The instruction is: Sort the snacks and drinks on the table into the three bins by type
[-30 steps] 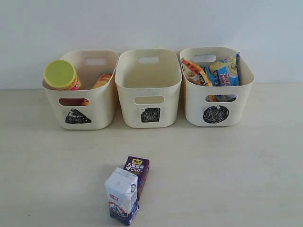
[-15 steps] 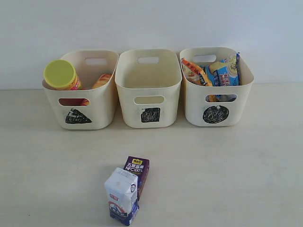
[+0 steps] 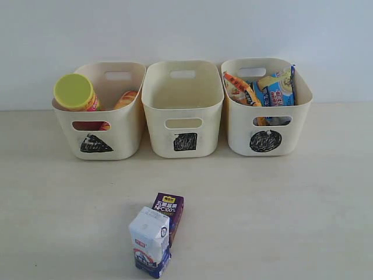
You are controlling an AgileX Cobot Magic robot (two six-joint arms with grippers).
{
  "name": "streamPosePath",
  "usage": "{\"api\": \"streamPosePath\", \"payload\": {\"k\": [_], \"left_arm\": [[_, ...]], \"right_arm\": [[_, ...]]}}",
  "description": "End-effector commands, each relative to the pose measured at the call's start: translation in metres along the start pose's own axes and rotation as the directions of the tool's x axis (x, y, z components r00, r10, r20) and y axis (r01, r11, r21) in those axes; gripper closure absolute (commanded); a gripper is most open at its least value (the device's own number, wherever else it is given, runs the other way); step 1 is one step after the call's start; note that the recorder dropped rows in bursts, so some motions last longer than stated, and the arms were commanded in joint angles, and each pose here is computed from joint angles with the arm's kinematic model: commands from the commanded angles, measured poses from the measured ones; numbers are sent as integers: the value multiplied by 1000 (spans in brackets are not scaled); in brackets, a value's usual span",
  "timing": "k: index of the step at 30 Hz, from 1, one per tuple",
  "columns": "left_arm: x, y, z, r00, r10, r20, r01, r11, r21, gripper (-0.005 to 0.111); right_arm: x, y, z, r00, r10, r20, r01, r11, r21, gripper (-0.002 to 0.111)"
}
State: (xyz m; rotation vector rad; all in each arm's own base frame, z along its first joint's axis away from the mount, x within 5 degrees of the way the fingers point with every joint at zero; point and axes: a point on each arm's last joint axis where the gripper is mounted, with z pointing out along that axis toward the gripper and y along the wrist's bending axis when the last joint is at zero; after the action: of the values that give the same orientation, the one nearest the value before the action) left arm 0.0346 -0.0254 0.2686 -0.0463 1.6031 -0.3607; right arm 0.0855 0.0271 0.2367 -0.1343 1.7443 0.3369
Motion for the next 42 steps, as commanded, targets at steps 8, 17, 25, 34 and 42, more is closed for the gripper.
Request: {"api": "streamPosePath", "payload": {"k": [8, 17, 25, 34, 42], "left_arm": [[1, 1, 0, 1000, -4, 3, 4, 1000, -7, 103], [15, 24, 8, 985, 169, 37, -160, 971, -179, 103], [32, 43, 13, 934, 347, 81, -306, 898, -315, 103], [55, 49, 17, 921, 384, -59, -384, 877, -289, 103], [55, 49, 17, 920, 388, -56, -387, 875, -291, 103]], "right_arm": [[-1, 0, 0, 1000, -1, 10, 1, 1000, 2, 108], [-4, 0, -1, 994, 100, 36, -100, 995, 0, 108], [-15, 2, -2, 990, 132, 46, -131, 991, -11, 108], [-42, 11, -3, 995, 82, -63, -85, 996, -40, 108], [-80, 38, 23, 911, -98, -401, -3, 969, -245, 108]]}}
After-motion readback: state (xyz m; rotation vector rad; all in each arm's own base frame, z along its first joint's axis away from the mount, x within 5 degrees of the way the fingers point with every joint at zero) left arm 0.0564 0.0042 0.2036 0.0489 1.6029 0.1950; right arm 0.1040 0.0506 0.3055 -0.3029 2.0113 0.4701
